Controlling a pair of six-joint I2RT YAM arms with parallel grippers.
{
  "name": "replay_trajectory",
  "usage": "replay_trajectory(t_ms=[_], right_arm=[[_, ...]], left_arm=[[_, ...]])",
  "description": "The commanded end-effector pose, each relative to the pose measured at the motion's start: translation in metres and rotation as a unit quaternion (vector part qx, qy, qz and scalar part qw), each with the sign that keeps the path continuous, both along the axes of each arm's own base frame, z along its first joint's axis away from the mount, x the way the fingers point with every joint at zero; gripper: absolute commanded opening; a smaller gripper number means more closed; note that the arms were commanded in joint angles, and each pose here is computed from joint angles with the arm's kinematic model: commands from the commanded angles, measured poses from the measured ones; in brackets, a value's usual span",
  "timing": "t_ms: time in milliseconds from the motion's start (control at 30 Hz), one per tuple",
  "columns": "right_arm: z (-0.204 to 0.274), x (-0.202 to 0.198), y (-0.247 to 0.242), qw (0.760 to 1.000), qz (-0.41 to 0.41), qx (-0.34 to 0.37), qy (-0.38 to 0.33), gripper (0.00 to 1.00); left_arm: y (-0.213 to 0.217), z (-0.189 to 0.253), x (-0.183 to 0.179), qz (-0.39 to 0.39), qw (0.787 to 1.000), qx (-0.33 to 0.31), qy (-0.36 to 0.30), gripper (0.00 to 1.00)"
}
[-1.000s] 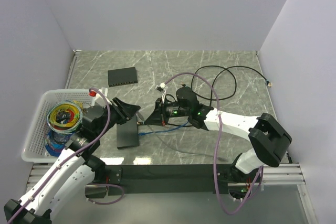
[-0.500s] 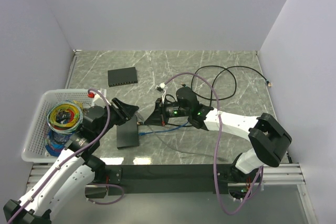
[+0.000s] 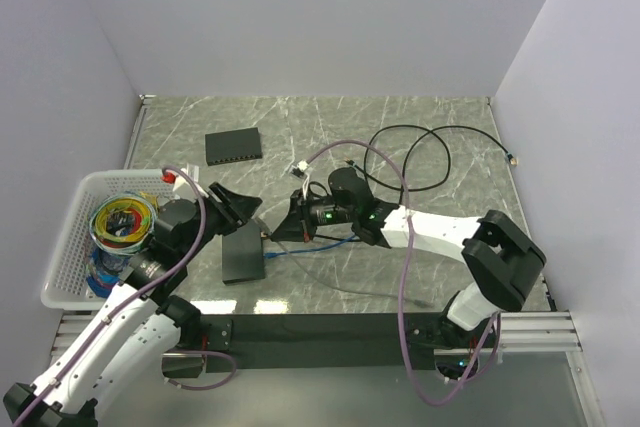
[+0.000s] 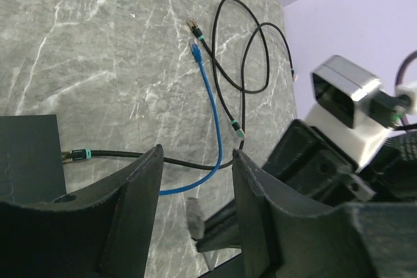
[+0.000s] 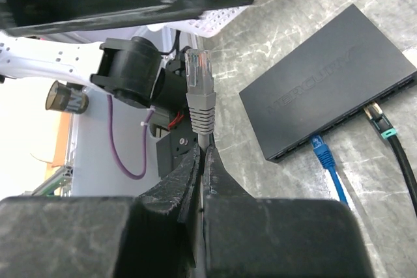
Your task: Insert the plug into the switch port
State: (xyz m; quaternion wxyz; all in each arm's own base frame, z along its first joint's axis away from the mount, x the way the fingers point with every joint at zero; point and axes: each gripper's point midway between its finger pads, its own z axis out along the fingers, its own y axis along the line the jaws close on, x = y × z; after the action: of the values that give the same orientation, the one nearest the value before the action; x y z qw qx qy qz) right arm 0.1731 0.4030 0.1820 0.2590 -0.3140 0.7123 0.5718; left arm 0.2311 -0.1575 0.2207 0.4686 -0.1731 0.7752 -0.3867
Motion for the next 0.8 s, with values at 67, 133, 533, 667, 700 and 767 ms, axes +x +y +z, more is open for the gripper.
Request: replay_trajectory(t_ms=[67, 133, 533, 667, 700, 767], right_arm=[[0.033, 0.01, 0.02, 0.999, 0.012, 0.041, -0.031, 0.0], [0.035, 0.009, 0.023, 0.998, 0.019, 0.046, -0.026, 0.0], [0.045, 0.014, 0.033, 0.998, 0.028, 0.059, -0.023, 0.0], [0.04, 0.014, 0.034, 0.998, 0.028, 0.055, -0.02, 0.0], [0.04, 0.014, 0.034, 0.998, 0.028, 0.055, -0.02, 0.0], [0.039, 0.015, 0.034, 0.998, 0.026, 0.053, -0.02, 0.0]], left_arm=[[-0.004, 0.031, 0.0, -0.012, 0.999, -0.007, -0.033, 0.51], [-0.002, 0.028, -0.001, -0.011, 1.0, -0.001, -0.025, 0.49], [0.001, 0.02, -0.005, -0.005, 1.0, 0.002, -0.01, 0.36], [0.0, 0.023, -0.005, -0.007, 1.0, -0.001, -0.013, 0.23], [-0.001, 0.023, -0.004, -0.008, 1.0, -0.001, -0.013, 0.18], [-0.002, 0.022, -0.003, -0.01, 1.0, 0.001, -0.012, 0.11]])
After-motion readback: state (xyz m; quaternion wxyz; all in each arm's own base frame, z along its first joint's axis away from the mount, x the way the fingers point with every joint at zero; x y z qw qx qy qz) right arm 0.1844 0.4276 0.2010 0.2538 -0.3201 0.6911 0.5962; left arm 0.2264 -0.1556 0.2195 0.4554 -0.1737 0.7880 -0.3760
